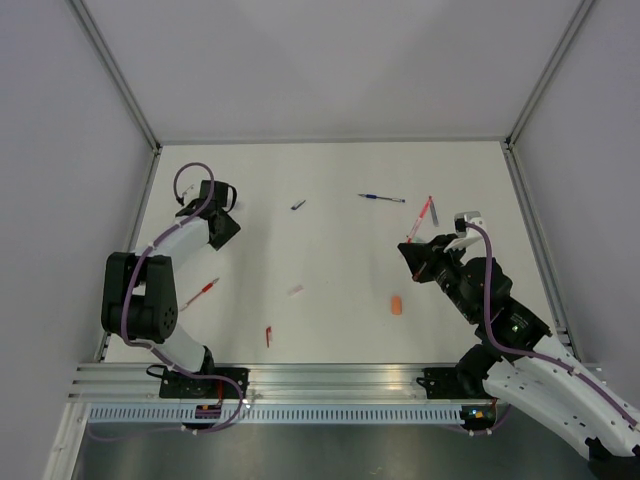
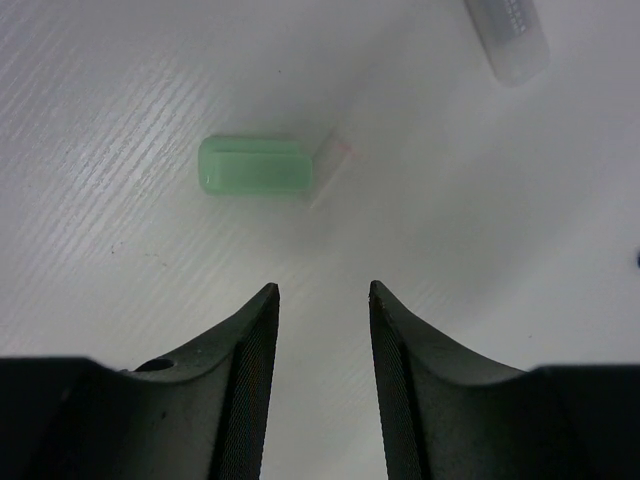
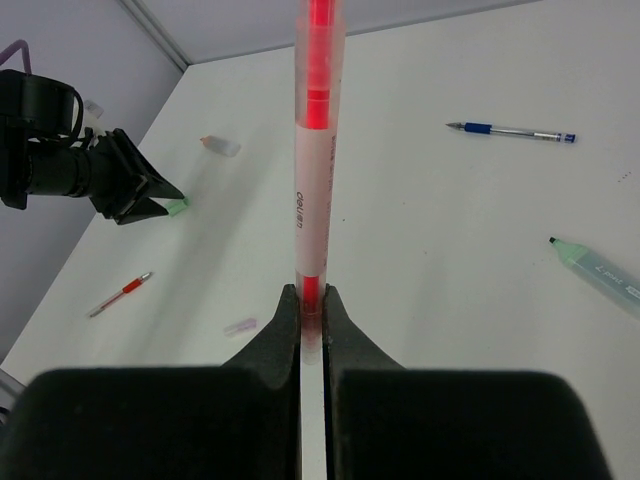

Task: Insert the pens into the pen caps
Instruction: Move the pen cap to the center of the board.

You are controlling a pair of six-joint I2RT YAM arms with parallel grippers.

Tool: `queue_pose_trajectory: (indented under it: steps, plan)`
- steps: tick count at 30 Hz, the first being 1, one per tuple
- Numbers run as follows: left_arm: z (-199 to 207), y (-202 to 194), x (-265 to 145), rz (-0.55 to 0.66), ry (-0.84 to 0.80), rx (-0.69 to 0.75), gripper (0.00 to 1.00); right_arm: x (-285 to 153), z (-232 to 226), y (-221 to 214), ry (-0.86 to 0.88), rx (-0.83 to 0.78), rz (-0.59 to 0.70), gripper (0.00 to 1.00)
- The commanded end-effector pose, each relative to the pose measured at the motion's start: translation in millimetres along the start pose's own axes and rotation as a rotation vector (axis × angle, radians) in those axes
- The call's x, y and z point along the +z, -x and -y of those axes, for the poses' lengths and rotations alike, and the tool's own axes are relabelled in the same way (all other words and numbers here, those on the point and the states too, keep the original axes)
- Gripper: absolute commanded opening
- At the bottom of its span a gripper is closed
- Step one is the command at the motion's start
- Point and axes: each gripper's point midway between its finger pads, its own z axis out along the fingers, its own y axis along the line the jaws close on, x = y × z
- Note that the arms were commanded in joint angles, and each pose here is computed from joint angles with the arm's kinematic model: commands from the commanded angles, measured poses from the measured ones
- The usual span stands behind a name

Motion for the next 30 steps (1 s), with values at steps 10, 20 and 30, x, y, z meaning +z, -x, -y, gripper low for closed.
queue_pose_trajectory:
  steps: [10,20,30]
  plan:
    - [2,20,6,0.027,-0.03,0.179,0.47,-2,-5,7,0.022,0.002,0.022,0.0]
    - [-1,32,21,0.032,-0.037,0.227,0.47,-3,-5,8,0.026,0.005,0.026,0.0]
    - [24,53,29,0.04,-0.089,0.386,0.46,-4,-11,8,0.053,0.009,0.018,0.0]
